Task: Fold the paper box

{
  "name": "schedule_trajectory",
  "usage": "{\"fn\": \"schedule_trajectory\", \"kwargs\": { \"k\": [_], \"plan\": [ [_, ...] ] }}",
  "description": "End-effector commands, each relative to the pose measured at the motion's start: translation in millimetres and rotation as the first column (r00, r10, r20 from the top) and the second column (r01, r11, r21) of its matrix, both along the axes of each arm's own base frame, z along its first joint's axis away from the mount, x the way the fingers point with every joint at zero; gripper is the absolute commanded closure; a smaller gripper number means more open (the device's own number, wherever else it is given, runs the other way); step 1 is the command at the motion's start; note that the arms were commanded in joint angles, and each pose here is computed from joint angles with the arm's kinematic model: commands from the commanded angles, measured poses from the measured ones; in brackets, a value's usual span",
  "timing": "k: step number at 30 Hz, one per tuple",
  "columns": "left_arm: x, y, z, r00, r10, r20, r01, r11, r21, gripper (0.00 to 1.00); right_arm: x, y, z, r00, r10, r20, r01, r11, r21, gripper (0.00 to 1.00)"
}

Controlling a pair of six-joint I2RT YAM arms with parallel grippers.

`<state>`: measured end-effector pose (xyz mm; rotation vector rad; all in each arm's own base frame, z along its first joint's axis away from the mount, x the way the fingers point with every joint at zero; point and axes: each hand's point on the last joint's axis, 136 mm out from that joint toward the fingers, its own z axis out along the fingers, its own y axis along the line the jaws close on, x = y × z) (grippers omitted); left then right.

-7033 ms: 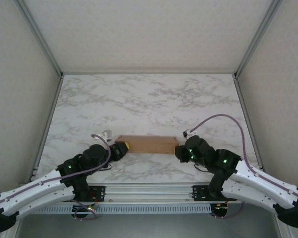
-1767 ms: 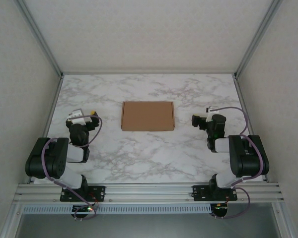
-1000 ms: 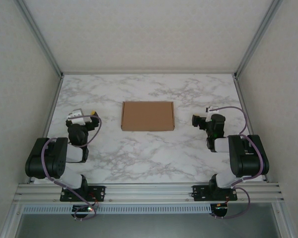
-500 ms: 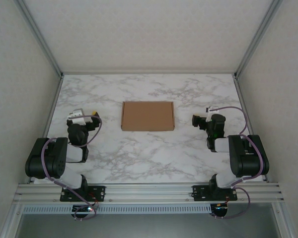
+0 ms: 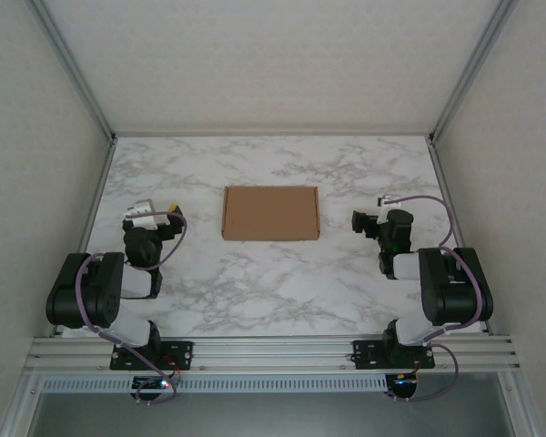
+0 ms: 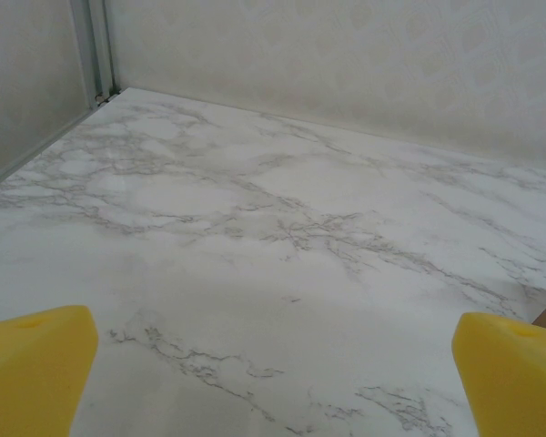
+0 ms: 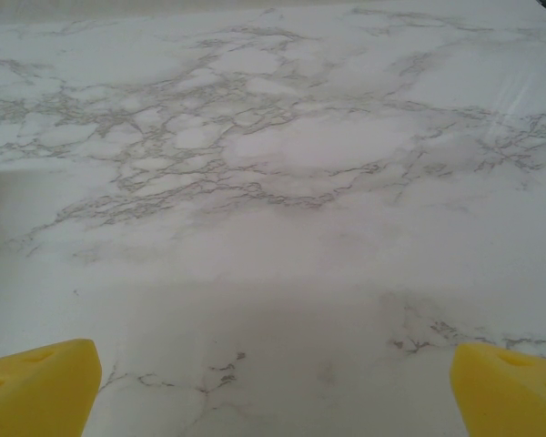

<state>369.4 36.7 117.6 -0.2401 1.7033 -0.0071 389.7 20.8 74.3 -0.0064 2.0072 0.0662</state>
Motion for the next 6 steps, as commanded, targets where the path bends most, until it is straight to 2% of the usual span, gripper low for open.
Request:
{"fn": "schedule_trajectory", "kwargs": {
  "k": [1, 6],
  "plan": [
    [3.7, 0.0, 12.8, 0.999, -0.006, 0.049, 0.006, 1.000, 0.000, 0.00, 4.5, -1.1, 7.7, 1.000, 0.003, 0.024, -0.003, 1.000, -0.004, 0.01],
    [3.3, 1.2, 12.1, 0.999, 0.006, 0.046, -0.007, 1.000, 0.002, 0.00, 4.5, -1.2, 7.8, 1.000, 0.003, 0.024, -0.002, 1.000, -0.004, 0.01]
  ]
}}
